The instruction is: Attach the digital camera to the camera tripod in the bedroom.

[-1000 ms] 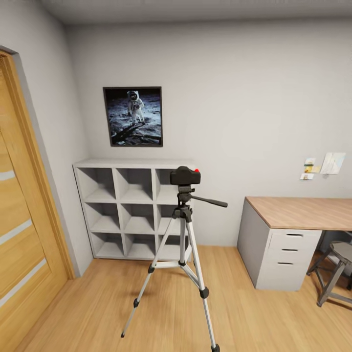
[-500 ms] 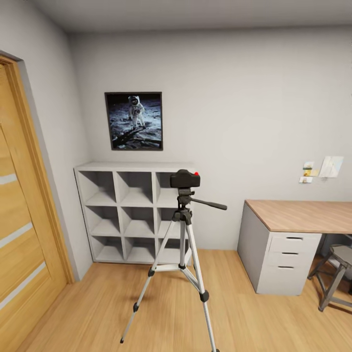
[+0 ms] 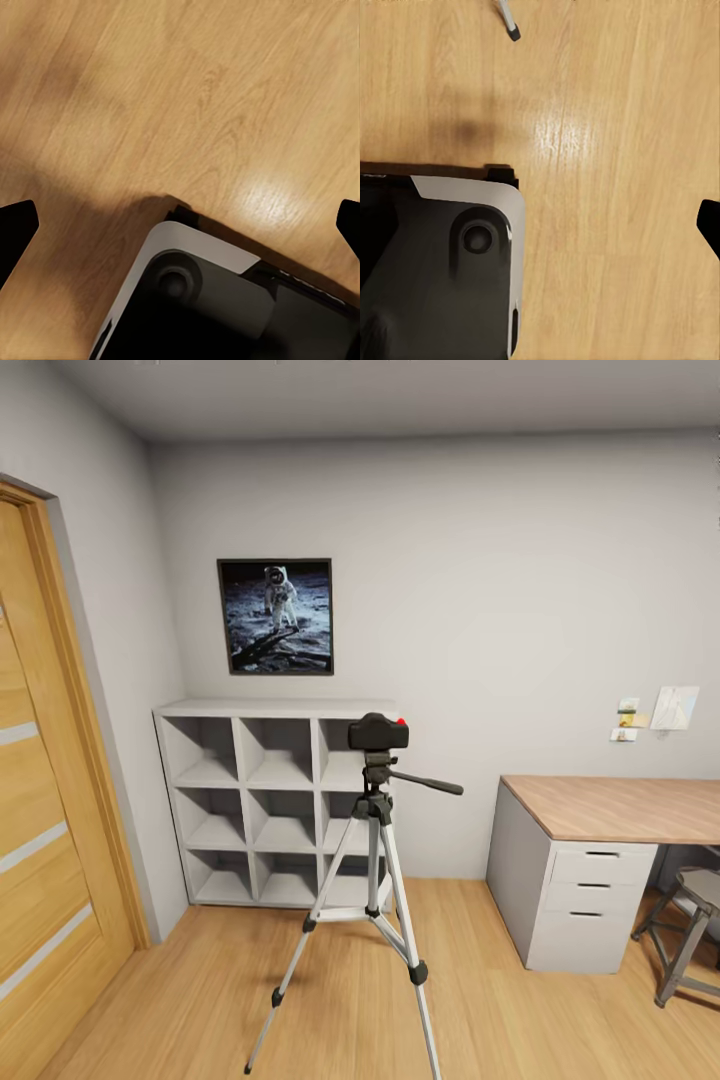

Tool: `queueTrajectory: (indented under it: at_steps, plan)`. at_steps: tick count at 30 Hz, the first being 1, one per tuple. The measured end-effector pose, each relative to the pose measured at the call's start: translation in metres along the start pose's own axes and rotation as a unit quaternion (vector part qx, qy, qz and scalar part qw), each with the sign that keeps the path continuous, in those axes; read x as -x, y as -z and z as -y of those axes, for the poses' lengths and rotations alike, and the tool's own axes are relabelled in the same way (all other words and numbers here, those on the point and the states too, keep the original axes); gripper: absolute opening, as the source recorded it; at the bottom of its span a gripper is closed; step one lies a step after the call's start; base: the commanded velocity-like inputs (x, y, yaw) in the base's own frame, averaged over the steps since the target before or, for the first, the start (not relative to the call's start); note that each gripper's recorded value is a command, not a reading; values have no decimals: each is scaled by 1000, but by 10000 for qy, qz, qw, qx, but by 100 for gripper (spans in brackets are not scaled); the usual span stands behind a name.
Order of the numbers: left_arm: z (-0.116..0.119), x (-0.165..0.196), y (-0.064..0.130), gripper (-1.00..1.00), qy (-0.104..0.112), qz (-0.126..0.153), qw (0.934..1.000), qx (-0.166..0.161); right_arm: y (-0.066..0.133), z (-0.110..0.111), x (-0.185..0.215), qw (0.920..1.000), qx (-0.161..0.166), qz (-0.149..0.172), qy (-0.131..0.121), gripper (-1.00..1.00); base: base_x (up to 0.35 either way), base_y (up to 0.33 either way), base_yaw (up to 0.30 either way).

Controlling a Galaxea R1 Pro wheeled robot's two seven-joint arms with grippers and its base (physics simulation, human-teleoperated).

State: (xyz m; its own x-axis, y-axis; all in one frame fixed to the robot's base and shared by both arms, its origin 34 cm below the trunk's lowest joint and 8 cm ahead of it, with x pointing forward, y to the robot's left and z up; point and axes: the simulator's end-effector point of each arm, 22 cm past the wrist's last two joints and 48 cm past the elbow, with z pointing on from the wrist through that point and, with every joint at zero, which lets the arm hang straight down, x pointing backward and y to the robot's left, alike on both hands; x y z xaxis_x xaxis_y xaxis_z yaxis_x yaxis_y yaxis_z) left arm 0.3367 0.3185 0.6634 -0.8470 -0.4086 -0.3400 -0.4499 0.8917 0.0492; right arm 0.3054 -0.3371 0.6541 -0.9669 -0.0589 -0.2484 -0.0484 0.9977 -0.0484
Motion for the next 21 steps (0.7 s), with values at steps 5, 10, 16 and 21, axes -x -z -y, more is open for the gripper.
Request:
queueTrajectory:
  at_steps: [5,10,16,21]
  plan:
    - [1,2,1,100,6,27,10000,-12,1,2,3,10000,-23,37,-3,100,0,0,0]
    - [1,3,1,100,8,34,10000,-16,1,3,4,10000,-49,56,2,100,0,0,0]
    - [1,3,1,100,8,36,10000,-17,1,4,5,9999,-57,84,16,100,0,0,0]
    - [1,3,1,100,8,37,10000,-17,1,4,6,9999,-43,92,32,100,0,0,0]
